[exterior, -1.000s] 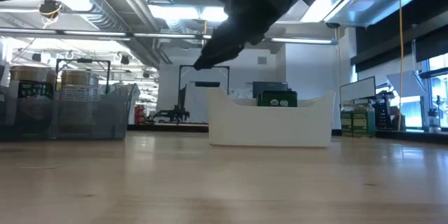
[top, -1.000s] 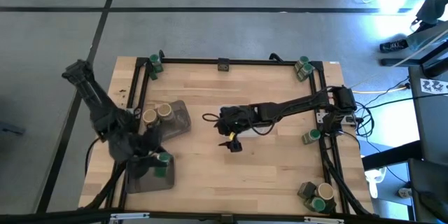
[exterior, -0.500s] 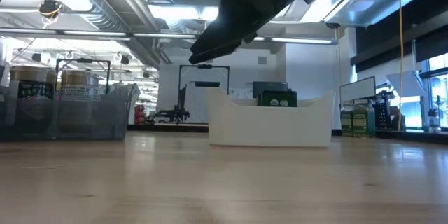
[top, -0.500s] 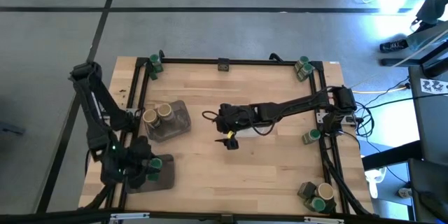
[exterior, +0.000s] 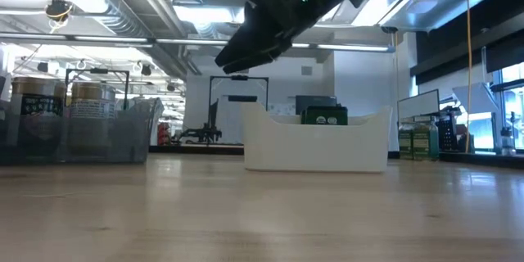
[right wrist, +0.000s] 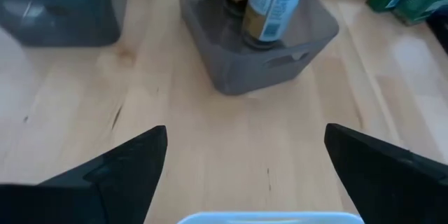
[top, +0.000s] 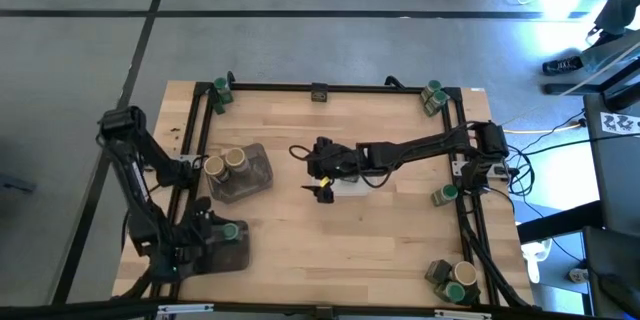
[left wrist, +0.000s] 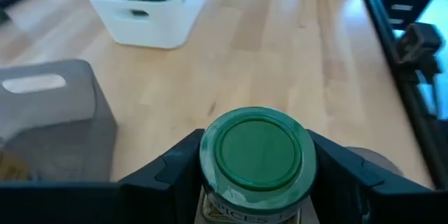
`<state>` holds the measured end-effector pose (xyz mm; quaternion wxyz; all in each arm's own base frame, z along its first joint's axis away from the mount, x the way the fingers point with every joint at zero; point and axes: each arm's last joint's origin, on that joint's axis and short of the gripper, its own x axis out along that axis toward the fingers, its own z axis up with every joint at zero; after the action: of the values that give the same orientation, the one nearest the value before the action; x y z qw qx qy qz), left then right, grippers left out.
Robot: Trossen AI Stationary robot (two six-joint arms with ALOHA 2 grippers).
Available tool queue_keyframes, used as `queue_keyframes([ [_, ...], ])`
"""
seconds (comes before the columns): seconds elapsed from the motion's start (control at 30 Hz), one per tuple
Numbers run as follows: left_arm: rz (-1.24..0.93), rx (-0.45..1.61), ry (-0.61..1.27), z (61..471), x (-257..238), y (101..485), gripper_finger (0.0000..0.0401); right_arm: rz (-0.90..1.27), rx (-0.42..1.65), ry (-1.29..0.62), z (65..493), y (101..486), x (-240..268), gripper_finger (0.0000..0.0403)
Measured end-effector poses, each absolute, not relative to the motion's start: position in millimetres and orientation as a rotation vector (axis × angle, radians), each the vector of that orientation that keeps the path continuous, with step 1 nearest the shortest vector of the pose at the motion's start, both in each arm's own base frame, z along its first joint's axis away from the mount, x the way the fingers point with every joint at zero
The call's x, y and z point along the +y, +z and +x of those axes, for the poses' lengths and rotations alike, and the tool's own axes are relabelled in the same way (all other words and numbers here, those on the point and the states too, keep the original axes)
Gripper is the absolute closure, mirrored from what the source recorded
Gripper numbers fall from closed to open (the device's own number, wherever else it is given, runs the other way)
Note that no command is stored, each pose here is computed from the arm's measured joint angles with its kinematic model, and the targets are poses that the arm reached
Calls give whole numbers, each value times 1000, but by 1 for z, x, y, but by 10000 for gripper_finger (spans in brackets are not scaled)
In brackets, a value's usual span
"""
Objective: Sort spices by type
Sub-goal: Put the green seasoning bottle into the bottom black bin
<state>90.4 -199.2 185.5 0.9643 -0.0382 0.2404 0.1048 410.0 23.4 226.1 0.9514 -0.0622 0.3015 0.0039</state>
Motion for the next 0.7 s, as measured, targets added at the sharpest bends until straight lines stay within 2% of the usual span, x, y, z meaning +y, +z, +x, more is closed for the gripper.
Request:
queue_keyframes([
  [0.37, -114, 481, 300, 97, -206, 160, 201, -124, 595, -4, 411, 228, 21, 17],
  [0.57, -158, 490, 334, 102, -204, 158, 134, -124, 597, -3, 411, 227, 21, 17],
  [0.7, -199, 573, 332, 103, -201, 164, 100, -124, 599, -3, 411, 227, 21, 17],
])
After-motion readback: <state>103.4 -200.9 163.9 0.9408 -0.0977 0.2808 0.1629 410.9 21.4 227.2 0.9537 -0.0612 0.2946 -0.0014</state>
